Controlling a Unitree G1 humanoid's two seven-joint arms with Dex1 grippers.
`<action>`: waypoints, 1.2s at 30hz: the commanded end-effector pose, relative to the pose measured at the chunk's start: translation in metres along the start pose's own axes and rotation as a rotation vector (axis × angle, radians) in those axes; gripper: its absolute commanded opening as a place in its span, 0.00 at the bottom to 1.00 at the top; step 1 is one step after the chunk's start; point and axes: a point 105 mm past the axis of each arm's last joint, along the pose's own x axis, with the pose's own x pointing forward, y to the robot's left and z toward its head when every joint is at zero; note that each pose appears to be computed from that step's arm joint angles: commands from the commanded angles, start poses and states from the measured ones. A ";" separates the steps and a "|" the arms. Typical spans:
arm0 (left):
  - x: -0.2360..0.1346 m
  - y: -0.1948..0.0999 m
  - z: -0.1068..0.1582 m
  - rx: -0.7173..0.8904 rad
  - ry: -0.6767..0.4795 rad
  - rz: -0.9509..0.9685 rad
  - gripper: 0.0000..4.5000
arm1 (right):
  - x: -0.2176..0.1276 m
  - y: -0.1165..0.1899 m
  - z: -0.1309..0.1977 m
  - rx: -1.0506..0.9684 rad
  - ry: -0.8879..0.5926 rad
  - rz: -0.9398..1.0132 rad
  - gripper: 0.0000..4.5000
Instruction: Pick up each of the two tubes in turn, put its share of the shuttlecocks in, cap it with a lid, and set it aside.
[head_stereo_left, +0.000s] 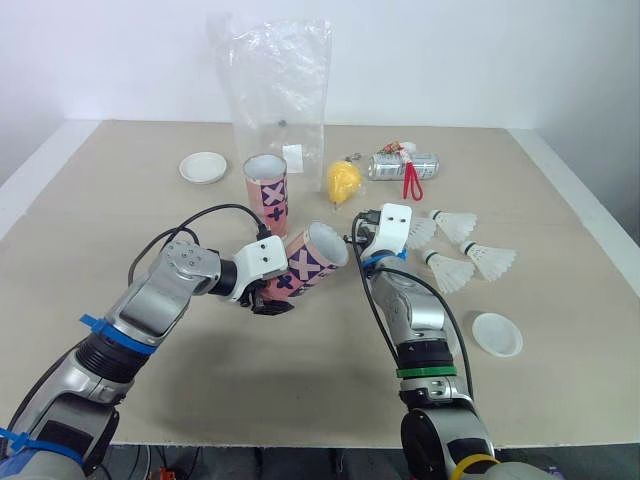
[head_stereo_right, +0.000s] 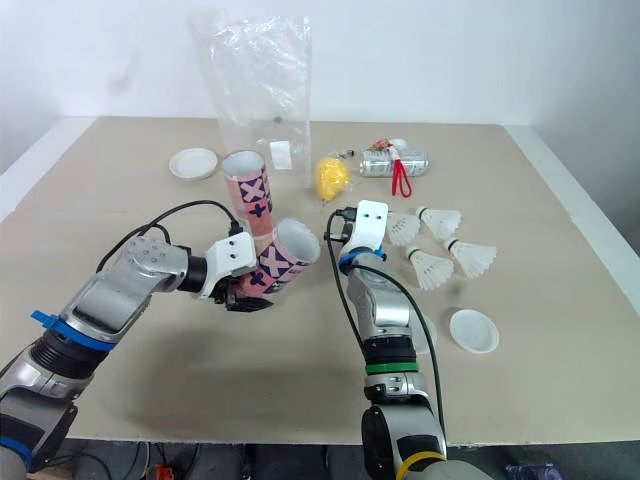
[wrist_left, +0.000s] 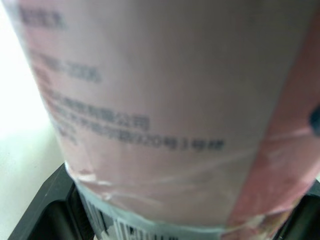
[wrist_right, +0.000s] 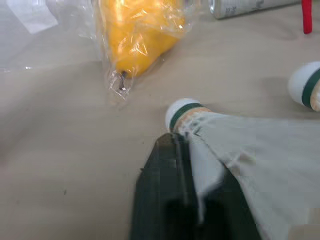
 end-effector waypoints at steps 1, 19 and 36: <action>-0.004 0.003 -0.001 -0.003 0.003 0.031 0.83 | 0.000 0.010 0.021 -0.013 -0.075 0.032 0.01; 0.005 0.004 0.007 0.019 -0.021 -0.028 0.83 | -0.110 -0.001 0.130 -0.797 -0.433 0.566 0.01; 0.016 -0.005 0.026 0.068 -0.065 -0.110 0.83 | -0.162 0.032 0.095 -1.184 -0.372 1.162 0.01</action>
